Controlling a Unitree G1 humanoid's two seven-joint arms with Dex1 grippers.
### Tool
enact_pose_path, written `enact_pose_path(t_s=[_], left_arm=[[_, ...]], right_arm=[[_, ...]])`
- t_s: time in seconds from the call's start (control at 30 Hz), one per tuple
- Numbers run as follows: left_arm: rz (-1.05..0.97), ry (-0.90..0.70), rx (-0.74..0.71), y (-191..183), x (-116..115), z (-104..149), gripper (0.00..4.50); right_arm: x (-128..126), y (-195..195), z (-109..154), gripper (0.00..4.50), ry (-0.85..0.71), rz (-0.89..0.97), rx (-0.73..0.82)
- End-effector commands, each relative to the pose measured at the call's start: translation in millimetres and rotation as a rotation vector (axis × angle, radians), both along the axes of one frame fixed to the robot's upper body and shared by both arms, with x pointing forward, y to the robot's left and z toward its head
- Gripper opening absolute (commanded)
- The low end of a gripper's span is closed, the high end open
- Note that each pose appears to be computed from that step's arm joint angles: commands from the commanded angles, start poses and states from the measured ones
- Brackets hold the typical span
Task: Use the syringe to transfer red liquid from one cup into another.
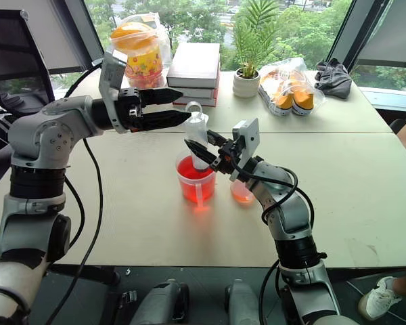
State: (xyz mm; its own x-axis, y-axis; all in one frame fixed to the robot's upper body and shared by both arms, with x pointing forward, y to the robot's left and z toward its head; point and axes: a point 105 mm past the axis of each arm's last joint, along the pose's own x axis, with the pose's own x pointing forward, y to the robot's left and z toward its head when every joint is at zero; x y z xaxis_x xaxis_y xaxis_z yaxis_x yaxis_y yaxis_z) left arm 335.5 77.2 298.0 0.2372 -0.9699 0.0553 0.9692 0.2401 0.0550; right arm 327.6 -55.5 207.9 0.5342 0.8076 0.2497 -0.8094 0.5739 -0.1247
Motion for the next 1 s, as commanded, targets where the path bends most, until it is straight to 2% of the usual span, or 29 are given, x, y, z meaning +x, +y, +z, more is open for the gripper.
enact_pose_path(t_s=[0.03, 0.13, 0.23, 0.47, 0.5, 0.77, 1.0], left_arm=[[-0.036, -0.030, -0.006, -4.9, -5.3, 6.5, 4.50], [-0.045, -0.019, -0.004, -8.1, -5.8, 3.2, 4.50], [-0.059, -0.008, -0.006, -10.6, -7.4, 0.9, 3.73], [-0.056, 0.007, -0.014, -12.6, -6.2, -1.2, 0.25], [-0.053, 0.006, -0.010, -12.7, -5.7, -2.1, 0.07], [-0.034, -0.006, -0.007, -12.3, -2.6, 0.5, 0.07], [-0.015, -0.056, -0.037, -8.1, 1.6, 26.2, 0.07]], right_arm=[[-6.4, 1.9, 14.6, 1.39, -0.060, 0.016, 0.012], [-6.9, 1.4, 15.5, 1.39, -0.062, 0.015, 0.010], [-7.7, 0.8, 15.6, 1.39, -0.064, 0.014, 0.007], [-8.2, 0.5, 16.7, 1.39, -0.066, 0.012, 0.004], [-8.2, 0.5, 17.1, 1.39, -0.067, 0.012, 0.004], [-9.1, 2.0, 19.3, 1.39, -0.057, 0.025, 0.005], [-15.8, 7.7, 0.2, 1.39, 0.032, 0.105, -0.037]])
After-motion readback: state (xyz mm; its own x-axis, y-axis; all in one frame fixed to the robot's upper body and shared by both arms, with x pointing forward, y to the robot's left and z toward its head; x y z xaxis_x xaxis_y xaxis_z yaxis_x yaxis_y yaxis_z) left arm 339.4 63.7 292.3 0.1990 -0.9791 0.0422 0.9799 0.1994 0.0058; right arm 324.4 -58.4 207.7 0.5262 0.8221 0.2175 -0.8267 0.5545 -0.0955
